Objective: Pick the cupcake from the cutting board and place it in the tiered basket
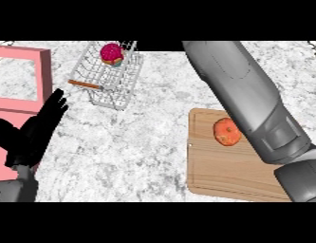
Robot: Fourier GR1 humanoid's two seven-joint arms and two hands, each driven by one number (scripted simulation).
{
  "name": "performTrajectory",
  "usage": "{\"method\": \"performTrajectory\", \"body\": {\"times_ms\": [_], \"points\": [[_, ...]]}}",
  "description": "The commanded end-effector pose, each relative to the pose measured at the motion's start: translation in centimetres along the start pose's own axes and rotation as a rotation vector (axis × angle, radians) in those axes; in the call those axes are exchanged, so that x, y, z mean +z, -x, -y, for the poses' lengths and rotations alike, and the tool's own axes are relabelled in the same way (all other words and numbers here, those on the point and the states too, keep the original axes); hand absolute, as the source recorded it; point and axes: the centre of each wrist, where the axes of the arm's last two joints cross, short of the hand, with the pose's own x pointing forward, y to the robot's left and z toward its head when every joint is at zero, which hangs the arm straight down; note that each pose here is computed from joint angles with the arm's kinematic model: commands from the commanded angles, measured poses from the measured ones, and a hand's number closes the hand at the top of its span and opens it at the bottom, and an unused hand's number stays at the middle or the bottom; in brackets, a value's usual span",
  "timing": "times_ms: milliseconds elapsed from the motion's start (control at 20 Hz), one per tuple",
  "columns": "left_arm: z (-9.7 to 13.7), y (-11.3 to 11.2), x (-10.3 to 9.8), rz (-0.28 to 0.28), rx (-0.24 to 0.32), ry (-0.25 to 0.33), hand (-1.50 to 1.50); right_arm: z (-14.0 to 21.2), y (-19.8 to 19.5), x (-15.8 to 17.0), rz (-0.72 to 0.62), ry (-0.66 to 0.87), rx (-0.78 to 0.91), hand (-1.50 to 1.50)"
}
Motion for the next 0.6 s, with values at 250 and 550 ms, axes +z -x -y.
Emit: {"method": "performTrajectory", "body": {"times_ms": [250, 550], "points": [[-1.1, -0.1, 1.0, -0.012, 0.011, -0.023, 0.00, 10.3, 2.9, -4.1, 0.007, 0.098, 0.006, -1.50], [-0.2, 1.1, 1.6, -0.029, 0.012, -0.021, 0.00, 17.2, 1.6, -4.9, 0.001, 0.072, 0.029, -1.50]]}}
